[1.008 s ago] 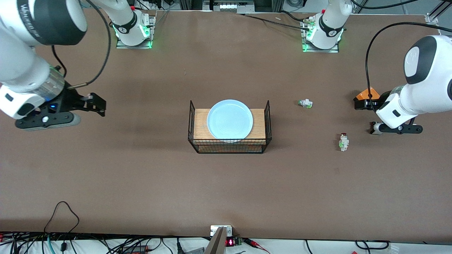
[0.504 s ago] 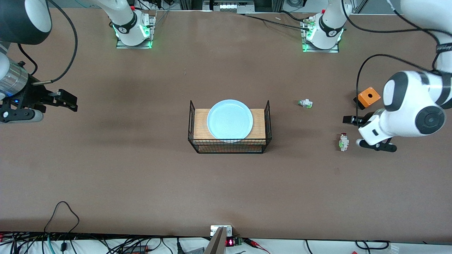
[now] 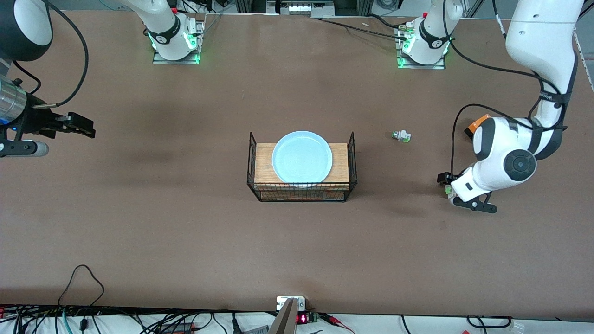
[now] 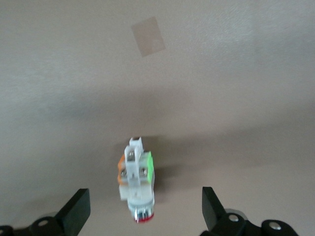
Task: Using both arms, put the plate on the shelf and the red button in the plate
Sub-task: 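Grasp the white red-button switch with the left gripper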
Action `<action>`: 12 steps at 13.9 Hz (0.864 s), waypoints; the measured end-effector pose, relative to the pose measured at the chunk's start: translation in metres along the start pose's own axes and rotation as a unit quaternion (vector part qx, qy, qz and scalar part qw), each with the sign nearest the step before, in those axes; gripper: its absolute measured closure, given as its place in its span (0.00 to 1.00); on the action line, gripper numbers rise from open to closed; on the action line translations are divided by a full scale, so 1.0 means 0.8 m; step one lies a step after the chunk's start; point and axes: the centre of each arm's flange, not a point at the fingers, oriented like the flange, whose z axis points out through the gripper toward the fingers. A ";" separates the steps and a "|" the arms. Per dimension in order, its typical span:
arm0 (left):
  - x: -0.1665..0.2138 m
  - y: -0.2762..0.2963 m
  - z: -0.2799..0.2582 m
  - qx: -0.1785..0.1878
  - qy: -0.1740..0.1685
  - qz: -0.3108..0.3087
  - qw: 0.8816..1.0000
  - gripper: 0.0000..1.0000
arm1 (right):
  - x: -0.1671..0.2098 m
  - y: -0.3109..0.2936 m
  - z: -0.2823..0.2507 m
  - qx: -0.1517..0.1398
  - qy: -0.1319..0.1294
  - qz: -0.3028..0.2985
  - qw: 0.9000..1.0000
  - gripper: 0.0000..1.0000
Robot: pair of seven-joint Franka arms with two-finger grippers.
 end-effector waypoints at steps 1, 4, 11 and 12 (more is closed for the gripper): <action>0.001 0.000 0.010 -0.001 -0.002 0.001 1.000 0.00 | 0.002 -0.006 0.005 -0.004 -0.004 -0.005 1.000 0.00; 0.000 0.001 0.019 -0.002 -0.006 0.001 1.000 0.01 | 0.006 -0.022 0.010 -0.026 -0.004 -0.020 0.999 0.00; -0.005 -0.010 0.040 -0.003 -0.012 -0.006 1.000 0.19 | 0.013 -0.012 -0.006 -0.029 0.027 -0.015 0.999 0.00; -0.005 -0.010 0.042 -0.003 -0.013 -0.006 1.000 0.29 | 0.013 -0.009 -0.005 -0.029 0.027 -0.013 0.999 0.00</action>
